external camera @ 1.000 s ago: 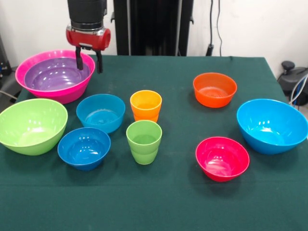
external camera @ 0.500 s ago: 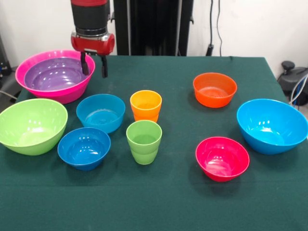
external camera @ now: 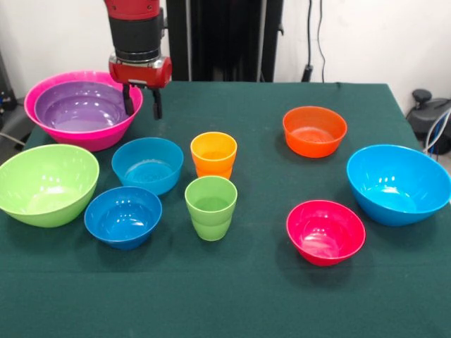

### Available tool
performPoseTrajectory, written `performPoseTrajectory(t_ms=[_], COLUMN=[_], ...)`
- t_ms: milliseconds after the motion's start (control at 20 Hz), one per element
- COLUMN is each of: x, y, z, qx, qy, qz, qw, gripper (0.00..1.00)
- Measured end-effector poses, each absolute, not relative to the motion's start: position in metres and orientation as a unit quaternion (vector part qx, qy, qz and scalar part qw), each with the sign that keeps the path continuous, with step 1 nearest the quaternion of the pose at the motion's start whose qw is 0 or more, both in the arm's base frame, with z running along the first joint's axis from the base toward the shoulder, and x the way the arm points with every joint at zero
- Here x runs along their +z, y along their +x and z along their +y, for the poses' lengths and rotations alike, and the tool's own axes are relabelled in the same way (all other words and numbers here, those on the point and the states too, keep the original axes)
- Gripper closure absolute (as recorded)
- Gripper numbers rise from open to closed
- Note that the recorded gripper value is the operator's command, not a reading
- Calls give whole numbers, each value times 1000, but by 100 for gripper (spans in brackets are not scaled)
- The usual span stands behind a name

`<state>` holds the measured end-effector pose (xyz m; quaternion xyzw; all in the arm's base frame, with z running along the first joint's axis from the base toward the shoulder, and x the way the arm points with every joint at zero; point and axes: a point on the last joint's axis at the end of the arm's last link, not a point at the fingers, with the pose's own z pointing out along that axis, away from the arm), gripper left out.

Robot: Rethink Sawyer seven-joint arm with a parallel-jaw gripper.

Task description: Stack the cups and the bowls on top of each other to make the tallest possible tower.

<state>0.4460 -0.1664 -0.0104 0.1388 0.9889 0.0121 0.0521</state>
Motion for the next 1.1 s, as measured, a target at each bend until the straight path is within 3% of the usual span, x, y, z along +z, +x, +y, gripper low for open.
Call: performPoseTrajectory(t_ms=[900,950,1100], x=[-8,-8,-7], y=[449,448,449], z=[-173,-174,-176], qx=[15,15,14], qy=[146,147,148], qz=[987,987,987], qw=[59,59,60], gripper=[0,100,100])
